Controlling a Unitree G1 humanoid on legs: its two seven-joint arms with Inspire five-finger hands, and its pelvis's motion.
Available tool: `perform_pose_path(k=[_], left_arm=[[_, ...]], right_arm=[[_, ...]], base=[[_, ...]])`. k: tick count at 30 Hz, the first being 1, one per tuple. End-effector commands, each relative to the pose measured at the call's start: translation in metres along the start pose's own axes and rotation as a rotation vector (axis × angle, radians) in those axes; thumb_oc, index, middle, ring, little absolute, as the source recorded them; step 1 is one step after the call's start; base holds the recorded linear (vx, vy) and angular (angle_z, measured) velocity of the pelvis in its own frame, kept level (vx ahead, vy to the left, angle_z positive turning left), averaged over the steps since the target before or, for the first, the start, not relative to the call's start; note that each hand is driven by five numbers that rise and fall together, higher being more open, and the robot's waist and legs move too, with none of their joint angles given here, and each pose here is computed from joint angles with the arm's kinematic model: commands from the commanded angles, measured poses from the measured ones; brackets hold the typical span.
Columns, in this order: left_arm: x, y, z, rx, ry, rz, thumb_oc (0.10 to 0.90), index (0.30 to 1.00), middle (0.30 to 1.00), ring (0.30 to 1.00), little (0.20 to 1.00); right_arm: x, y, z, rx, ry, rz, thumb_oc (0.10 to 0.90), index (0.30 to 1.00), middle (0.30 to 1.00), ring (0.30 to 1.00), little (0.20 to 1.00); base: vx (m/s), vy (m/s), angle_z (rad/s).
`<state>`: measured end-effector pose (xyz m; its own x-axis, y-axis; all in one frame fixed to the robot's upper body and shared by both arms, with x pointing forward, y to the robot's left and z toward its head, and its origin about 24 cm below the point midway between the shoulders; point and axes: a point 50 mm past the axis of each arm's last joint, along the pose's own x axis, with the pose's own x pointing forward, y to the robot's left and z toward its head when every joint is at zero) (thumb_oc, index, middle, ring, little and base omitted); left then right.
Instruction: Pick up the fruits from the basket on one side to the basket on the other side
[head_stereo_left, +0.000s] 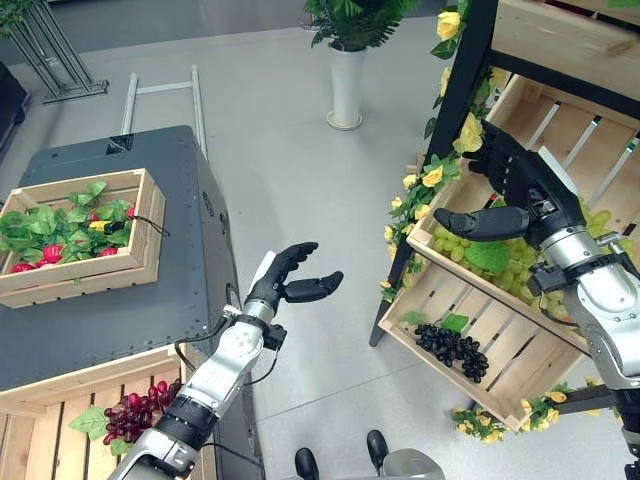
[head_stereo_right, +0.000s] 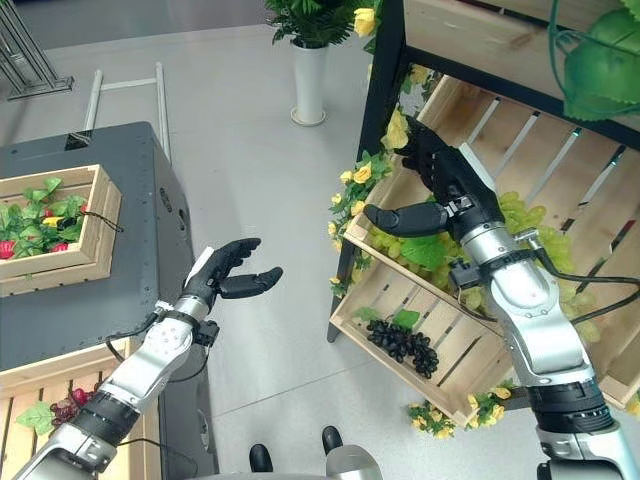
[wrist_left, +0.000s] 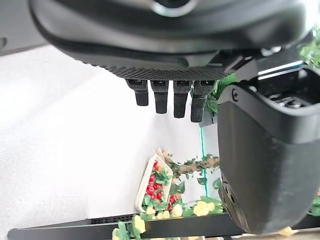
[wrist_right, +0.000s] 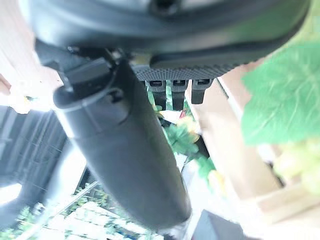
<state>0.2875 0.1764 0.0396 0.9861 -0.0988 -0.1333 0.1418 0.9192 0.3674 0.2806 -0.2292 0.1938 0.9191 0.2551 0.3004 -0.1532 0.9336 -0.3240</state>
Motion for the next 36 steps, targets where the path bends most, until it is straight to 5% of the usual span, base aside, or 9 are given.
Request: perform_pose_path(k=[1,15,26,36], left_arm=[[0.01,0.013,0.036,-0.014,-0.217,0.099,0.8,0.9,0.9,0.9,0.9],[0.001,0.02,0.027,-0.054,-0.194,0.209,0.8,0.9,0.9,0.9,0.9],[-0.01,0.029,0.022,-0.067,-0.177,0.279,0.8,0.9,0.9,0.9,0.9],[-0.011,0.03,0.028,-0.071,-0.177,0.305,0.8,0.9,0.9,0.9,0.9]], right_arm=[[0.0,0.006,0.045,0.044,-0.322,-0.037,0.8,0.9,0.9,0.9,0.9],[0.001,0.055,0.026,0.297,-0.307,0.012,0.8,0.9,0.9,0.9,0.9],[-0.025,0.035,0.003,0.352,-0.198,-0.387,0.8,0.9,0.9,0.9,0.9],[-0.045,0.014,0.022,0.375,-0.373,-0.702,0.8,0.9,0.9,0.9,0.9]], base=[[0.03,-0.008,0.14],[0.0,-0.019,0.06],[0.0,0.002,0.04],[0.0,0.018,-0.05]])
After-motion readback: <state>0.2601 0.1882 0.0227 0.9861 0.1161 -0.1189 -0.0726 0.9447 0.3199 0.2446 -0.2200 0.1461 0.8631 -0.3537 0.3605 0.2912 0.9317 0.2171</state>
